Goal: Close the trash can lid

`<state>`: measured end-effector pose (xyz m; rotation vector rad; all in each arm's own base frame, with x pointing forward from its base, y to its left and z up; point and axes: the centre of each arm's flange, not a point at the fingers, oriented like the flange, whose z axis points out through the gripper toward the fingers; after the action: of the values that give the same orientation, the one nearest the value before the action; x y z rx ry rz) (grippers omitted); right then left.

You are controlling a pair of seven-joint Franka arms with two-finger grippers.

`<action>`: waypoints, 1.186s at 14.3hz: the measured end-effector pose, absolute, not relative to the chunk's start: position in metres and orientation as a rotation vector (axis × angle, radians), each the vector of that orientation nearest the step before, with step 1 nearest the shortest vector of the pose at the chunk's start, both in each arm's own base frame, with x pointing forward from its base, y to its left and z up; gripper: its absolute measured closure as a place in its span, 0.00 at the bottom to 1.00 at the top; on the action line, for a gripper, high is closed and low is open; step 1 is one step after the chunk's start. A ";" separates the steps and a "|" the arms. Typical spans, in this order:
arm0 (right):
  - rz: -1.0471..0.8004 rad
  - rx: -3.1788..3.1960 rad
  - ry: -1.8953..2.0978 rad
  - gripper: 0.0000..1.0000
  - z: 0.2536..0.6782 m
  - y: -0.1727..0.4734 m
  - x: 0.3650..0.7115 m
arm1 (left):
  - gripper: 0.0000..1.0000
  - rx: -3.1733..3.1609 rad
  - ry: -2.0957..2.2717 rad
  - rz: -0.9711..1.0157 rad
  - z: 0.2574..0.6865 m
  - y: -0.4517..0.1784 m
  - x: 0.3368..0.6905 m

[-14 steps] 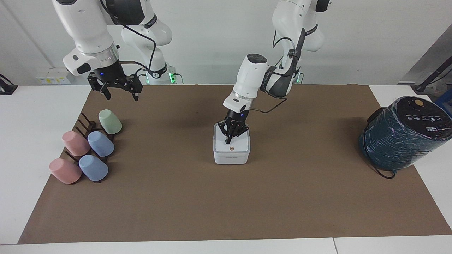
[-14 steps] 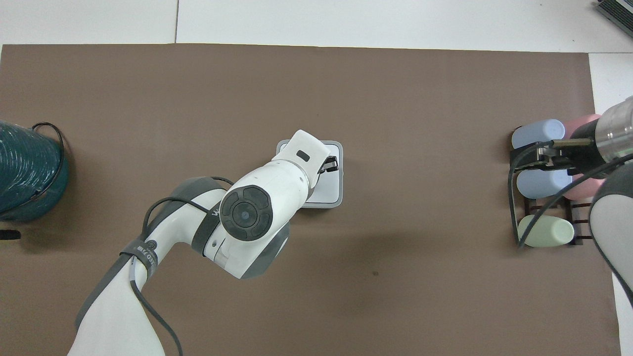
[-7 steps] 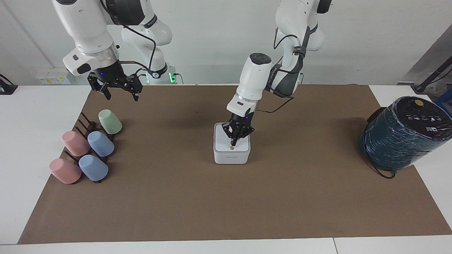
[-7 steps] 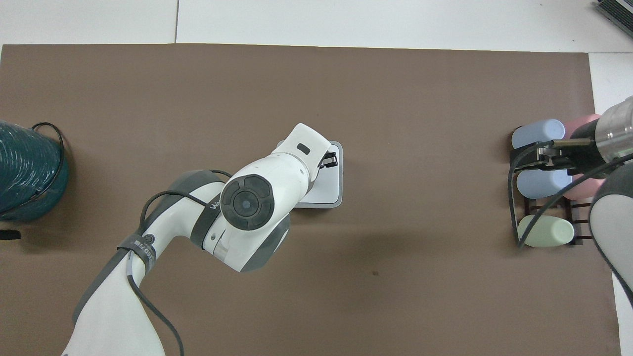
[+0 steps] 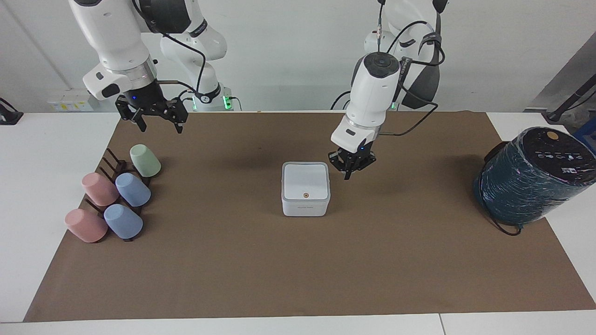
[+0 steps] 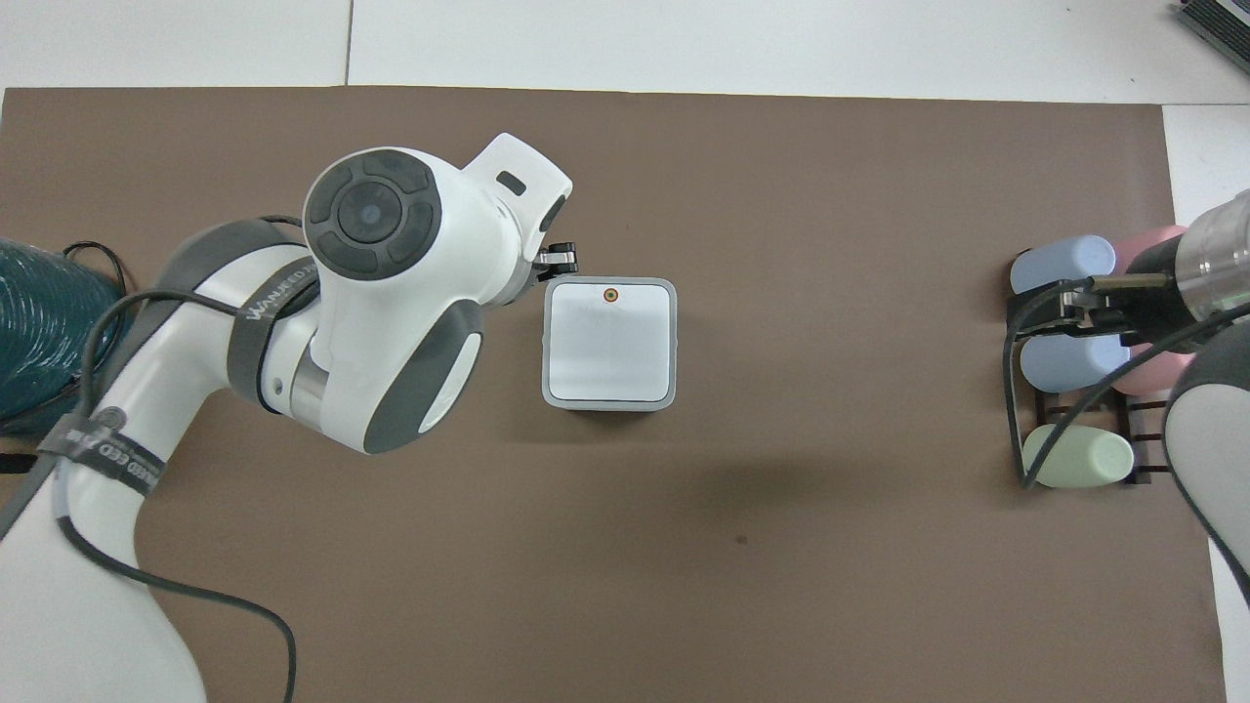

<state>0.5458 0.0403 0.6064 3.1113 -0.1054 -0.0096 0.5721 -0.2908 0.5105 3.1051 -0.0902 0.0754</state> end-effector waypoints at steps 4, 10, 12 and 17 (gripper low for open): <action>-0.010 3.111 -0.105 0.00 0.606 0.040 0.546 | 0.99 3.129 -0.283 -0.034 0.554 -0.197 0.579; -0.010 3.111 -0.105 0.00 0.606 0.040 0.546 | 0.96 3.120 -0.444 -0.128 0.602 -0.054 0.564; -0.010 3.111 -0.105 0.00 0.606 0.040 0.546 | 0.80 3.134 -0.449 -0.129 0.602 -0.048 0.565; -0.010 3.111 -0.105 0.00 0.606 0.040 0.546 | 0.21 3.136 -0.490 0.043 0.606 -0.063 0.577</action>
<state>0.5458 0.0403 0.6064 3.1113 -0.1054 -0.0096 0.5767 -0.0634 0.6061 3.1362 -0.4902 0.0425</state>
